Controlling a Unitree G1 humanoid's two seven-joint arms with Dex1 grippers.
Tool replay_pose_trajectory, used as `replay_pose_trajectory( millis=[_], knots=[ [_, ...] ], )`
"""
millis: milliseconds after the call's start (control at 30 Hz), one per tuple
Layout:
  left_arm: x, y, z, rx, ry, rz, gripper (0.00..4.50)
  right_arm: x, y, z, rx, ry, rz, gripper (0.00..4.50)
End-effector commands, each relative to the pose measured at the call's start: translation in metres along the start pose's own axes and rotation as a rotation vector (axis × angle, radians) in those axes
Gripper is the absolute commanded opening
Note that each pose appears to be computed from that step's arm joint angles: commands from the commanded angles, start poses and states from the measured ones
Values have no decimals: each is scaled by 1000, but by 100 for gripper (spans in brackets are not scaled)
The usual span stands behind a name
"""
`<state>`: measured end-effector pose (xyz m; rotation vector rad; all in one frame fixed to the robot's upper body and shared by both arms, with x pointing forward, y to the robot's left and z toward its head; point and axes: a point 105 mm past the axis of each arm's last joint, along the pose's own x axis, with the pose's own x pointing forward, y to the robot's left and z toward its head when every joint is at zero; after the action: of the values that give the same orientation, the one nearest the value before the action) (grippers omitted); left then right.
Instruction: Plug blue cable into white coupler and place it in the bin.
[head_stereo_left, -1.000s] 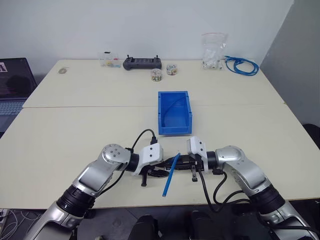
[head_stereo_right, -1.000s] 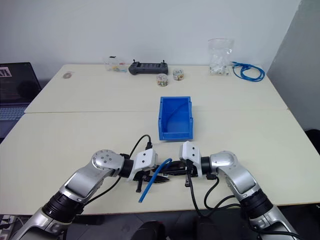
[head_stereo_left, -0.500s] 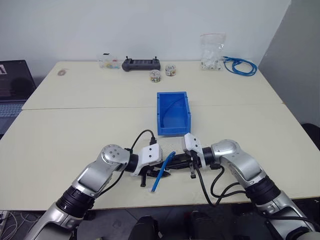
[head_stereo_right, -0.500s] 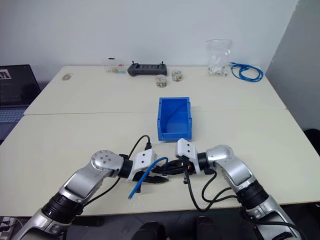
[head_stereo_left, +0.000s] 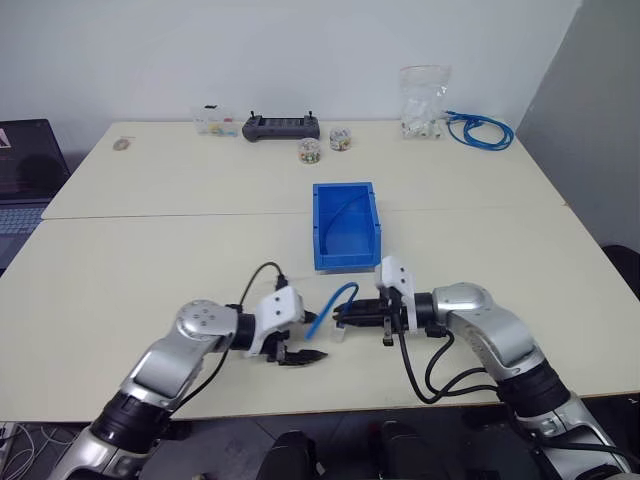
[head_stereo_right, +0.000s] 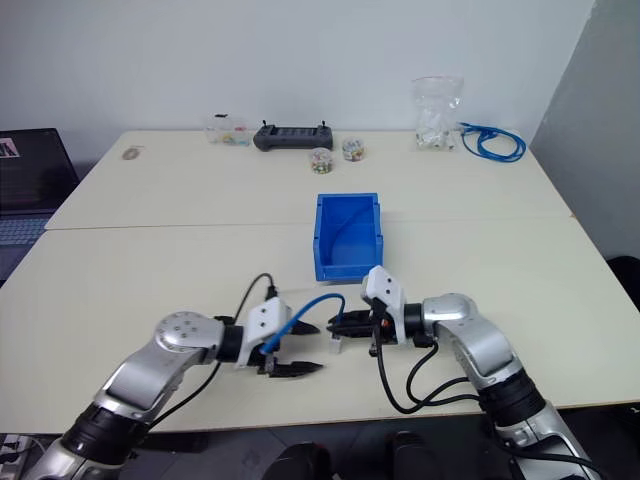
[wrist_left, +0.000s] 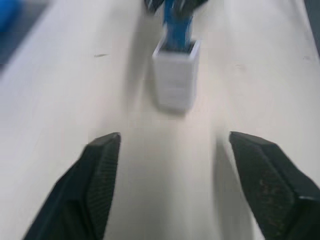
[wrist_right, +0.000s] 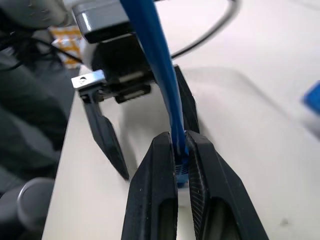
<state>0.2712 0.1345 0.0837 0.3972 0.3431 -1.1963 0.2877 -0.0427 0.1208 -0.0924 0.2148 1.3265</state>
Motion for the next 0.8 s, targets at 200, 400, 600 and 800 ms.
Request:
replay_pose_trajectory(
  millis=[200, 400, 600, 800],
  knots=[
    [-37, 22, 43, 40, -129, 164, 417, -33, -45, 91, 137, -172, -196, 4],
    [-37, 31, 45, 73, -141, 183, 417, -13, -87, 115, 62, -62, -259, 4],
    [-28, 38, 50, 115, -173, 179, 417, 28, -117, 103, -159, 211, -254, 90],
    [-22, 39, 52, 122, -189, 197, 417, 39, -117, 112, -239, 241, -187, 249]
  ],
)
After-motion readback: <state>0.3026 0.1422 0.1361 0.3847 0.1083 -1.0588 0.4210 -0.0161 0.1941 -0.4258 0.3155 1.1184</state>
